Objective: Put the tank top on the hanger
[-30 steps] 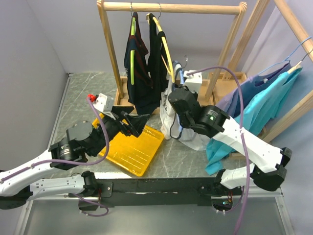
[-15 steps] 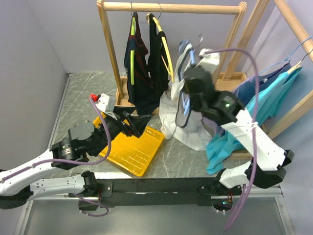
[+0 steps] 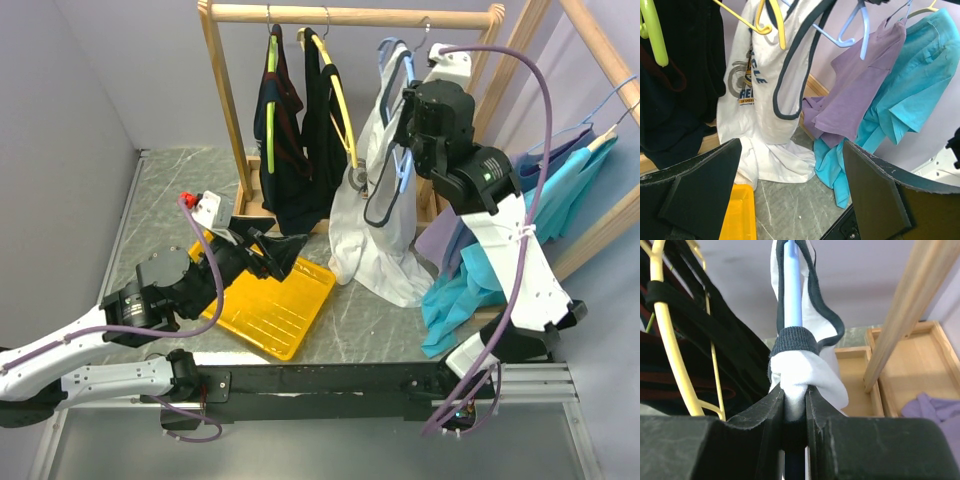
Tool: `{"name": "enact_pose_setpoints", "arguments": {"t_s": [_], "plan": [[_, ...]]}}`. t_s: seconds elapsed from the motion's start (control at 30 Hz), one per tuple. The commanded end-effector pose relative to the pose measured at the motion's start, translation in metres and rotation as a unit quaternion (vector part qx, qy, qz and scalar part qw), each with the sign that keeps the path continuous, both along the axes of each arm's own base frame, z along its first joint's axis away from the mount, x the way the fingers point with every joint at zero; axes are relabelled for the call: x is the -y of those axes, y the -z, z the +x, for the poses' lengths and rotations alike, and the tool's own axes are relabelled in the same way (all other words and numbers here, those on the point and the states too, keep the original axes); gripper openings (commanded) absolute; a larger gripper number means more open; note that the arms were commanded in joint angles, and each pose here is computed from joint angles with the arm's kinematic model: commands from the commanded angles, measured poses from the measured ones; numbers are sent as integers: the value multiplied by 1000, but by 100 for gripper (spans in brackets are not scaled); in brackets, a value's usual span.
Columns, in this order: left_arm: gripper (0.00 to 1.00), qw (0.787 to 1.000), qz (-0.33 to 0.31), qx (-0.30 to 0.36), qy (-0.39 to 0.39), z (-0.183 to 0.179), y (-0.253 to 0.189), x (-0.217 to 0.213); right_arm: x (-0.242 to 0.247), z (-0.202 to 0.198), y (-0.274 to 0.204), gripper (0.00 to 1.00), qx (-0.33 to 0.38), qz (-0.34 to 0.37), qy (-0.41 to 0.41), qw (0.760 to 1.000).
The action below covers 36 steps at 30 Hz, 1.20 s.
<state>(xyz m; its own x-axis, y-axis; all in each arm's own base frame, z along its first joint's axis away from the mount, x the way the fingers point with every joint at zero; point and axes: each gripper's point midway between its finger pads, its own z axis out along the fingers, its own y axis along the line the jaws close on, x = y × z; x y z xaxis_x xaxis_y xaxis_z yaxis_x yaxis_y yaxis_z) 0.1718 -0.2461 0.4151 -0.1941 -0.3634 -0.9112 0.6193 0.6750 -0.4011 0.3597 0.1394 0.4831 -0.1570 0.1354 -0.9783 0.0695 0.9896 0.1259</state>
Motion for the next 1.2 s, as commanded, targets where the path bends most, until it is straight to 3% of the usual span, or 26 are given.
{"name": "enact_pose_setpoints", "arguments": {"t_s": [0.0, 0.8, 1.17], "plan": [[89, 999, -32, 12, 1, -3, -24, -6, -9, 1, -47, 0, 62, 7, -49, 997], [89, 999, -39, 14, -6, -5, -23, -17, -4, 38, -55, 0, 87, -29, -33, 995], [89, 999, -39, 10, -5, -5, -20, -16, -5, 62, -24, 0, 56, -28, -31, 998]]}}
